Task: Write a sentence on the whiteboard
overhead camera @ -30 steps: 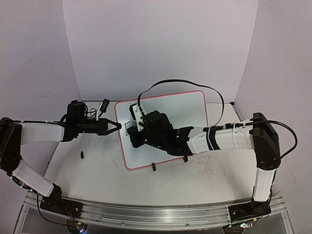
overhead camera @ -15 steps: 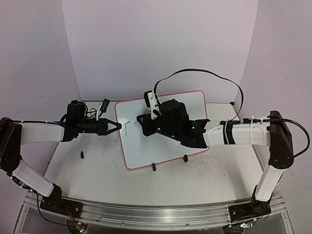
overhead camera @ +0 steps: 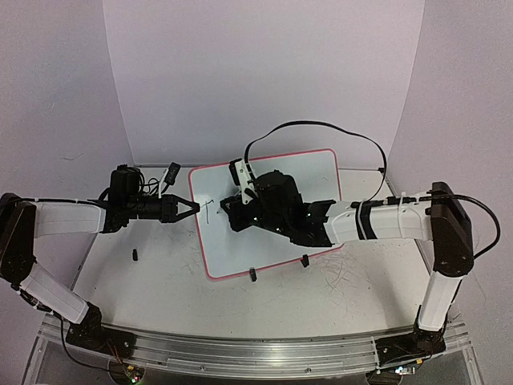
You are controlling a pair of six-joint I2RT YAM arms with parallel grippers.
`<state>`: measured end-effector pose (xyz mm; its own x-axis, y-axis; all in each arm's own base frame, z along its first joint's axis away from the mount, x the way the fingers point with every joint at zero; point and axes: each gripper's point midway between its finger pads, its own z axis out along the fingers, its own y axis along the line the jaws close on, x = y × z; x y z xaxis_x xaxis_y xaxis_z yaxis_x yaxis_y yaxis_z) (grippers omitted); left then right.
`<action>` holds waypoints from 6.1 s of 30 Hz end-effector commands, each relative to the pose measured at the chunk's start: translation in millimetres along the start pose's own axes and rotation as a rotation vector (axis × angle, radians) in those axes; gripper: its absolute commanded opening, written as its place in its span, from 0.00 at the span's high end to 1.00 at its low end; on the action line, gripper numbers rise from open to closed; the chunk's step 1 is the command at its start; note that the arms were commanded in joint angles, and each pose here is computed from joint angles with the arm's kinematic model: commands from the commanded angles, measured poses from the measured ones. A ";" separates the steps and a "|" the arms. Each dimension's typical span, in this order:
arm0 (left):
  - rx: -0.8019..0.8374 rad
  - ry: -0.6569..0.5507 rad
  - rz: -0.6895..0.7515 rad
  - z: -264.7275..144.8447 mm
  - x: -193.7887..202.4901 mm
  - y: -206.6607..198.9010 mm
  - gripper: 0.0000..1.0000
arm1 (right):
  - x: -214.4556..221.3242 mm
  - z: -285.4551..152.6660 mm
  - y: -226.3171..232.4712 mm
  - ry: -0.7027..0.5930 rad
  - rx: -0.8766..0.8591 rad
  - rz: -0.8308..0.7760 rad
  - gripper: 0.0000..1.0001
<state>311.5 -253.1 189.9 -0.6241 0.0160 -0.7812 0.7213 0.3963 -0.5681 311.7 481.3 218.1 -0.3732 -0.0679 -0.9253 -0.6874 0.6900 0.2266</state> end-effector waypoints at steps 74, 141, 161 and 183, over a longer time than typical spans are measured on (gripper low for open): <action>-0.033 -0.010 0.014 1.3 -10.8 9.4 1.00 | -33.3 1.5 -18.6 -0.100 0.125 0.016 1.00; -0.039 -0.004 0.018 1.5 -10.1 10.5 1.00 | -29.6 -0.9 -24.9 -0.083 0.079 0.043 1.00; -0.044 -0.003 0.019 1.5 -10.0 11.5 1.00 | -1.3 -1.5 -14.8 -0.015 0.045 0.046 1.00; -0.044 0.000 0.016 1.4 -8.4 11.4 1.00 | 7.7 -10.8 -24.3 -0.009 0.106 0.047 1.00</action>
<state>314.5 -252.9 187.7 -0.6310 0.0240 -0.7754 0.7181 0.3962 -0.5721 311.1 467.4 194.8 -0.4205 -0.0660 -0.9049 -0.6411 0.7273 0.2449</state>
